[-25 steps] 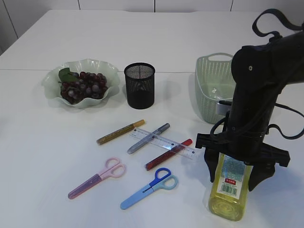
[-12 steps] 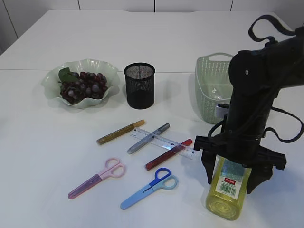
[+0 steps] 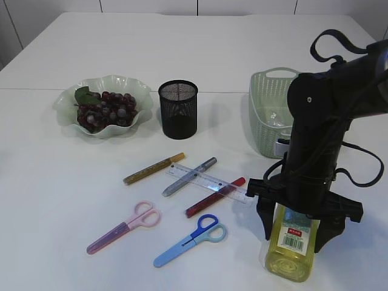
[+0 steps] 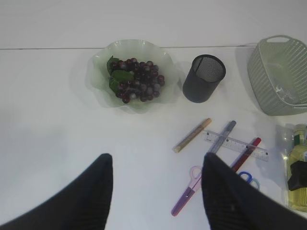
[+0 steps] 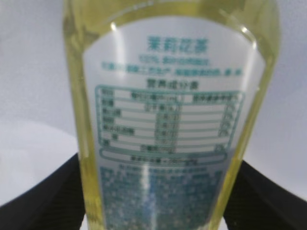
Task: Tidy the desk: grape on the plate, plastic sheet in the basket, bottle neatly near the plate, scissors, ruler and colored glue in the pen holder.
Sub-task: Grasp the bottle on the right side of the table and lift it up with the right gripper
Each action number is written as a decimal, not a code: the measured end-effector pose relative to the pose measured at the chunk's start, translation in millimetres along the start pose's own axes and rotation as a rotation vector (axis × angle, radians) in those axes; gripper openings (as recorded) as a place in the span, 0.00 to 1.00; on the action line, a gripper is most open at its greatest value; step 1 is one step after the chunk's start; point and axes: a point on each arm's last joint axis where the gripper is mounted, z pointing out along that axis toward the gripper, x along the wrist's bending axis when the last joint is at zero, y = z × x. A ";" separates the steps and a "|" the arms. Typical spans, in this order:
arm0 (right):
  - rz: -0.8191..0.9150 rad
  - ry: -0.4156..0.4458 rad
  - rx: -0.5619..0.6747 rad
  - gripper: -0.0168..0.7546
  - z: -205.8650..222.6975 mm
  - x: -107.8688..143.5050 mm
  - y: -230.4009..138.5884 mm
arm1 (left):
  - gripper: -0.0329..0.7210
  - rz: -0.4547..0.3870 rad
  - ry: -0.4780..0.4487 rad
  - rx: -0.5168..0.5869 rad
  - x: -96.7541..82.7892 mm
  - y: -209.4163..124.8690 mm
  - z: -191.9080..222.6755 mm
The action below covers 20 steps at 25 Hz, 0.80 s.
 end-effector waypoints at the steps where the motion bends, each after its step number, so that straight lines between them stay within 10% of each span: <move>1: 0.000 0.001 -0.001 0.80 0.0 0.0 0.1 | 0.62 0.000 0.000 0.000 0.0 0.0 0.0; 20: -0.007 -0.013 -0.016 0.71 1.2 -0.4 2.5 | 0.62 0.000 0.000 0.000 0.0 0.0 0.0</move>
